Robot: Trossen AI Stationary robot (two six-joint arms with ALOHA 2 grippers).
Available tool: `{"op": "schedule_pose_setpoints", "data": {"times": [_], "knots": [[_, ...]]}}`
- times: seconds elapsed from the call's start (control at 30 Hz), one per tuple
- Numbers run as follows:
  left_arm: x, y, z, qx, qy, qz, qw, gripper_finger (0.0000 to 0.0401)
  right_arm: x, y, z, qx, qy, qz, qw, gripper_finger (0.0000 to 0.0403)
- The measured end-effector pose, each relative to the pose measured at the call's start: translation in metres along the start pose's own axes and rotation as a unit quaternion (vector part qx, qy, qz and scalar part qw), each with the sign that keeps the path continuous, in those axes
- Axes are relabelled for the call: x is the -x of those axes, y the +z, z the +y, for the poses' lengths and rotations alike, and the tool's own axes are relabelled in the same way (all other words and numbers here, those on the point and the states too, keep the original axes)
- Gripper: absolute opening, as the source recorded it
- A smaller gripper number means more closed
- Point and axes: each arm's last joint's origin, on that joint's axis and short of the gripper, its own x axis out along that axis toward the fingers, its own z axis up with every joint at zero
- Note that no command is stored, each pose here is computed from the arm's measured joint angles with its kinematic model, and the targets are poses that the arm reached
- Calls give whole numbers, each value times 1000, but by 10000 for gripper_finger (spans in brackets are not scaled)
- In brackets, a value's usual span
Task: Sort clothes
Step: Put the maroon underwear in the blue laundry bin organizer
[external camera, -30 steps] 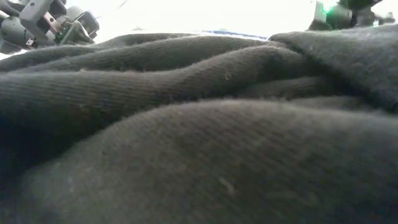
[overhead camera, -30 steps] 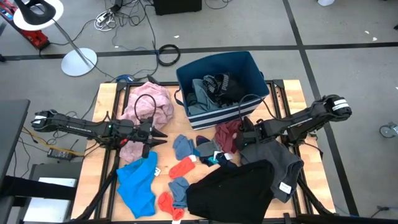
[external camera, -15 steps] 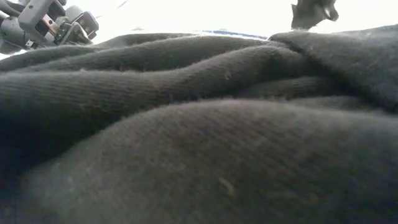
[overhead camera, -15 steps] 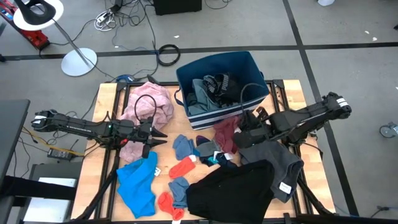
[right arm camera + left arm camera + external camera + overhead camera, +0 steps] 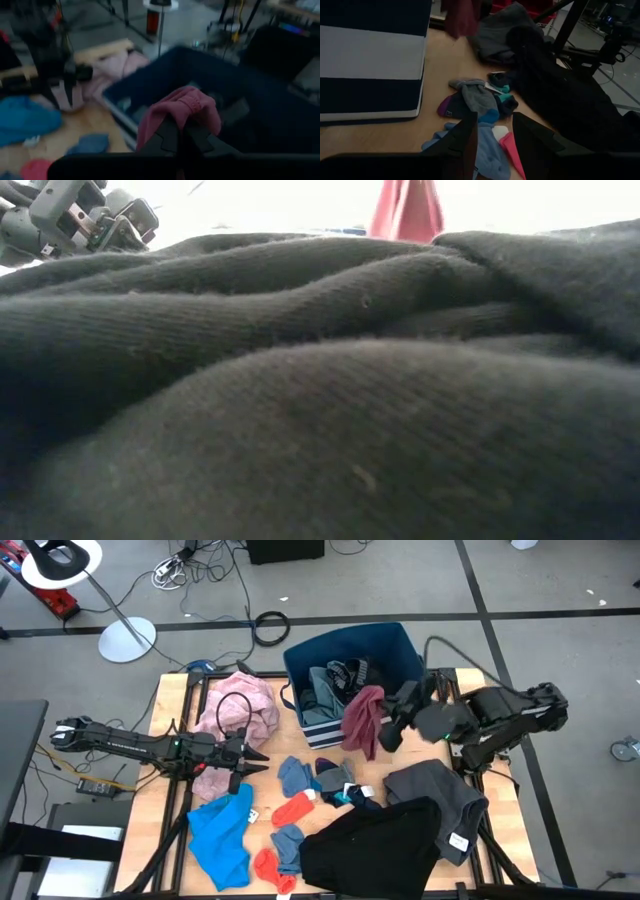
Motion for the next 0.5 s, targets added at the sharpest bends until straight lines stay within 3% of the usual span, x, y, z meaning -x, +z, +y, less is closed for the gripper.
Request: {"op": "schedule_pose_setpoints", "data": {"times": [0.27, 0.5], "knots": [[0, 0, 0, 0, 0, 0, 1000, 129, 7, 48, -15, 4, 0, -112, 994, 1], [0, 0, 0, -11, 0, 0, 1000, 129, 3, 80, -32, 0, -43, -208, 977, 2]]}}
